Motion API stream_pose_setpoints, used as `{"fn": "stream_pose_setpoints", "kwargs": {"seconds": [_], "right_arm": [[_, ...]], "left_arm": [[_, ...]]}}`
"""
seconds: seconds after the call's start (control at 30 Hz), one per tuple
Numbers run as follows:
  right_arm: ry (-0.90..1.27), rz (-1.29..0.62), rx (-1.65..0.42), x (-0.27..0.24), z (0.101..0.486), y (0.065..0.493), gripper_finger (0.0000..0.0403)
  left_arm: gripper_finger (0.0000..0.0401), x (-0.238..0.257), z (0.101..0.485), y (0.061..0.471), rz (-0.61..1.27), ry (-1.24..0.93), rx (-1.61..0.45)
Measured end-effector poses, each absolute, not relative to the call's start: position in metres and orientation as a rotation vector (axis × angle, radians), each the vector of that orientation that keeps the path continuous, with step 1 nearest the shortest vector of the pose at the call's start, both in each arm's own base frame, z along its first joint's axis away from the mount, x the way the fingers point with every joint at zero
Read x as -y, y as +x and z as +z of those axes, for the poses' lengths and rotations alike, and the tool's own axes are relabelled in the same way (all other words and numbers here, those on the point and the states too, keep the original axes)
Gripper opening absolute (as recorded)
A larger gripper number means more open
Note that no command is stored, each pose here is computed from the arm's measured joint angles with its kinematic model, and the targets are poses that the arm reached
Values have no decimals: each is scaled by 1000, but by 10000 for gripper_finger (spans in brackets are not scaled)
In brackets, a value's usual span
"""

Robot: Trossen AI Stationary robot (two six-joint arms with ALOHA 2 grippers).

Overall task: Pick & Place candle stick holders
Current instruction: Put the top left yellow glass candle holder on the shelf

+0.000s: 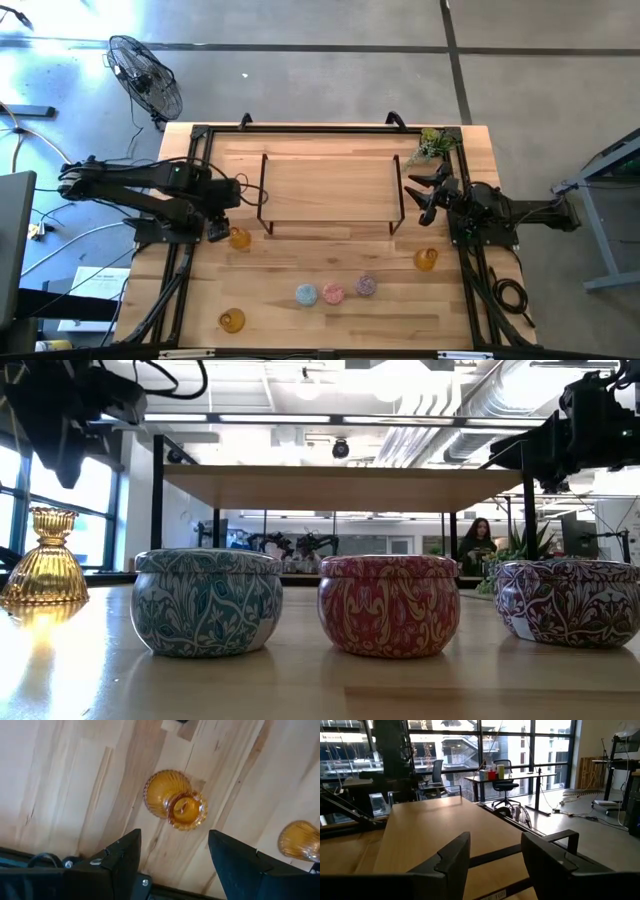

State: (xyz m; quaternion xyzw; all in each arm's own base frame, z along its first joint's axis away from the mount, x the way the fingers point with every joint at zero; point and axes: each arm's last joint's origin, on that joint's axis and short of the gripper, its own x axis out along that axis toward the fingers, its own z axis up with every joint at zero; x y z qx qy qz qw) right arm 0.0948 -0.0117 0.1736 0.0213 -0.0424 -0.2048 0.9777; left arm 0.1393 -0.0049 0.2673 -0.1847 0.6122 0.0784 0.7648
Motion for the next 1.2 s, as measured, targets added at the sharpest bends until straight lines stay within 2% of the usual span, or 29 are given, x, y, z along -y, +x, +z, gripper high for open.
{"fn": "stream_pose_setpoints", "kwargs": {"seconds": [0.37,1.2], "right_arm": [[37,-412,78,12,173,95,170],[39,-412,75,12,173,95,172]], "left_arm": [[228,5,268,142,133,-336,-1301],[242,5,268,142,137,-390,-1308]]}}
